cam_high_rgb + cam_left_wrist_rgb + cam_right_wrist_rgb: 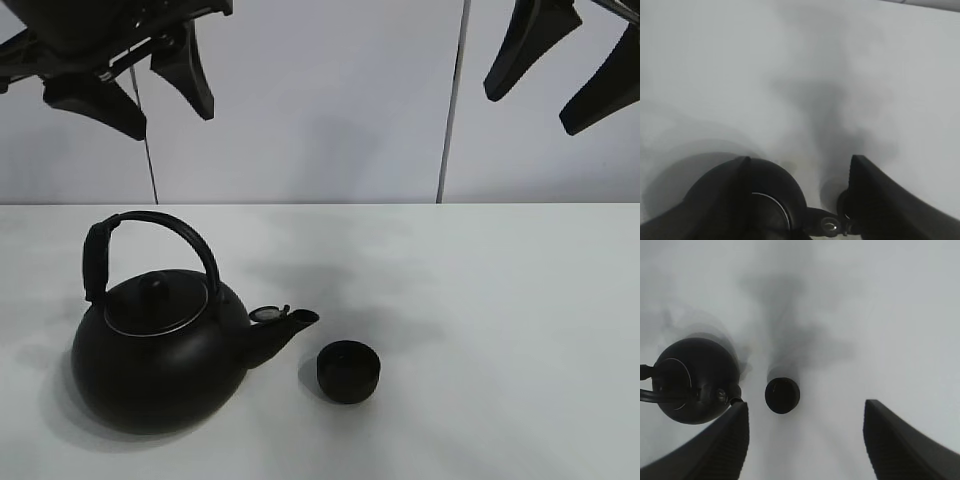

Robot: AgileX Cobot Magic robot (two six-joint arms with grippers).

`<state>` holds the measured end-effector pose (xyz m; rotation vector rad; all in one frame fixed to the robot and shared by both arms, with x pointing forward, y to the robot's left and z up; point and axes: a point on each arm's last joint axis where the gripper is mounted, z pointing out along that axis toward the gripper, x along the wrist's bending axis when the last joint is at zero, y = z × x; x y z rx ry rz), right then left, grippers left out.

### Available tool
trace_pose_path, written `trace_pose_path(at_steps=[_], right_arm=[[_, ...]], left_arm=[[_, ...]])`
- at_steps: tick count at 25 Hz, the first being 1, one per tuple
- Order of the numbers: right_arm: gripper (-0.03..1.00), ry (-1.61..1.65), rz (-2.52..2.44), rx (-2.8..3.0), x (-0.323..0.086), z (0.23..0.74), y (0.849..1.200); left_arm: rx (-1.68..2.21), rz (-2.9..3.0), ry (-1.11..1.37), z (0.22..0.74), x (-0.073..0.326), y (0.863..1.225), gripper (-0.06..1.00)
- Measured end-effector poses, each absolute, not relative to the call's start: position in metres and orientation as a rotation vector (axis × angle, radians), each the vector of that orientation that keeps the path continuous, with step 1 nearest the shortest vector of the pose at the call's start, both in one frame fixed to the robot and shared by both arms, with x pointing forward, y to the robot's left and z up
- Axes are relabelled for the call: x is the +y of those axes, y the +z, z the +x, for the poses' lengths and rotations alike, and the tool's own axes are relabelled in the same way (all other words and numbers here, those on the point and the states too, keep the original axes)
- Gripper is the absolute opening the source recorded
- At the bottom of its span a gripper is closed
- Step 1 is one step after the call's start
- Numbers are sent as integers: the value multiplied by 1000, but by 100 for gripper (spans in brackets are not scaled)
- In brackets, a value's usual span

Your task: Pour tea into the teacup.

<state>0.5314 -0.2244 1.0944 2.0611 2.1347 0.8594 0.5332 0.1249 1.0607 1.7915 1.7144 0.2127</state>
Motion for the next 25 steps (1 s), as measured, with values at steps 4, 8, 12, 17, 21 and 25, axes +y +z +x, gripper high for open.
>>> trace_pose_path(at_steps=[4,8,12,17,21,25], right_arm=[[45,863,2059,2132,-224,532,1095],[45,867,2058,2128,-224,532,1095],[45,870,2059,2127,-224,532,1095],[45,877,2056,2120,-224,533,1095],[45,879,2055,2119,-224,533,1095],[45,879,2055,2118,-224,533,1095]], left_arm=[[1638,1804,152,537,116,1074,48],[1603,1802,109,536,111,1081,52],[1622,1818,66,533,111,1079,52],[1630,1810,44,532,110,1079,52],[1631,1810,41,532,110,1079,52],[1631,1811,40,532,110,1079,52]])
